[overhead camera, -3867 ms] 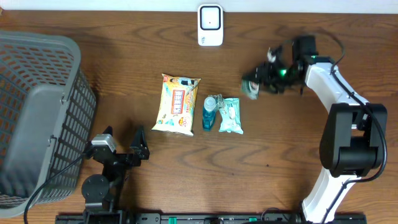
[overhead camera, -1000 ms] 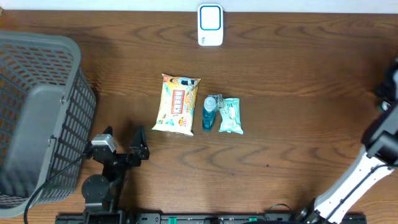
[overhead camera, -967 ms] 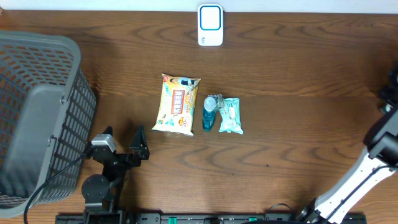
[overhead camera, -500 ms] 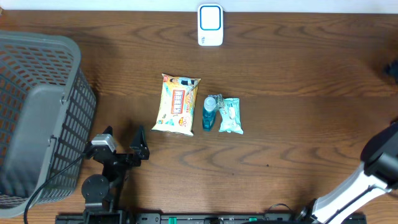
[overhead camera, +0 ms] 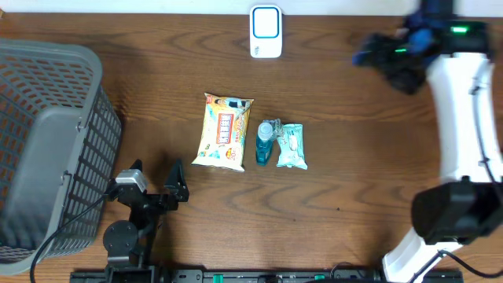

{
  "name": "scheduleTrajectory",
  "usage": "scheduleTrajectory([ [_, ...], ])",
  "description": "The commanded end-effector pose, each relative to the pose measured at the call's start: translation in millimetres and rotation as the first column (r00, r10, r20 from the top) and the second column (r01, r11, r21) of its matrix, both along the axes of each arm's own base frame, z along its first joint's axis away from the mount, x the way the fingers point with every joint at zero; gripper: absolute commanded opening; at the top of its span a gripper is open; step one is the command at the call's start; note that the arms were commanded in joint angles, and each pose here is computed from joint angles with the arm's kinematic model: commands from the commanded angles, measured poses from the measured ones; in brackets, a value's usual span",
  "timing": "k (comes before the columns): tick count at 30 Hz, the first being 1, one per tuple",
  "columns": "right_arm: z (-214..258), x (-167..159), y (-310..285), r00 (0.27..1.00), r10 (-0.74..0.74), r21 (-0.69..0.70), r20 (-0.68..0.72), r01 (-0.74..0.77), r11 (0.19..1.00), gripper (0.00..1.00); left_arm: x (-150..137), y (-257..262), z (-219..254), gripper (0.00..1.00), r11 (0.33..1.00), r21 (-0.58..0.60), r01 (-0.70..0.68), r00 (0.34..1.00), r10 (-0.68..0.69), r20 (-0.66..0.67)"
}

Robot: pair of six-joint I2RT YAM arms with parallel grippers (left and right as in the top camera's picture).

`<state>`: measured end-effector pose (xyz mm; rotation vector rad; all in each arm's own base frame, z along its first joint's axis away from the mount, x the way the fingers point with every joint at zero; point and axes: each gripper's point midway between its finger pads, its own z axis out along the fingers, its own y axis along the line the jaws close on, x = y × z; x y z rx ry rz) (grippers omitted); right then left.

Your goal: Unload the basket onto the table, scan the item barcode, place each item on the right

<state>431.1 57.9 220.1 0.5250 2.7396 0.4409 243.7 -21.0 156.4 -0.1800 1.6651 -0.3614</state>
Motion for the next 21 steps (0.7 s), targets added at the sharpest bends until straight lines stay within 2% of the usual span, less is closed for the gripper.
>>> scheduleTrajectory([
  [1, -2.0, -17.6, 74.8, 0.982, 0.188, 0.023, -0.007, -0.187, 0.982, 0.99, -0.7, -1.4, -14.4, 0.98, 1.000, -0.004, 0.009, 0.999, -0.009, -0.042],
  [7, -5.7, -39.5, 130.6, 0.913, 0.408, -0.124, 0.013, -0.403, 0.907, 0.99, -0.7, -1.4, -14.4, 0.98, 1.000, -0.004, 0.009, 0.999, -0.009, -0.042],
  [11, -8.2, -51.3, 145.8, 0.874, 0.487, -0.185, -0.001, -0.478, 0.859, 0.99, -0.7, -1.4, -14.4, 0.98, 1.000, -0.004, 0.009, 0.999, -0.009, -0.042],
  [13, -8.1, -55.6, 154.4, 0.796, 0.605, -0.232, 0.006, -0.587, 0.775, 0.99, -0.7, -1.4, -14.4, 0.98, 1.000, -0.004, 0.009, 0.999, -0.009, -0.042],
  [16, -8.9, -65.3, 165.6, 0.638, 0.770, -0.300, -0.006, -0.736, 0.607, 0.99, -0.7, -1.4, -14.4, 0.98, 1.000, -0.004, 0.009, 0.999, -0.009, -0.042],
  [21, -11.0, -75.8, 171.6, 0.519, 0.854, -0.335, -0.038, -0.812, 0.478, 0.99, -0.7, -1.4, -14.4, 0.98, 1.000, -0.004, 0.009, 0.999, -0.009, -0.042],
])
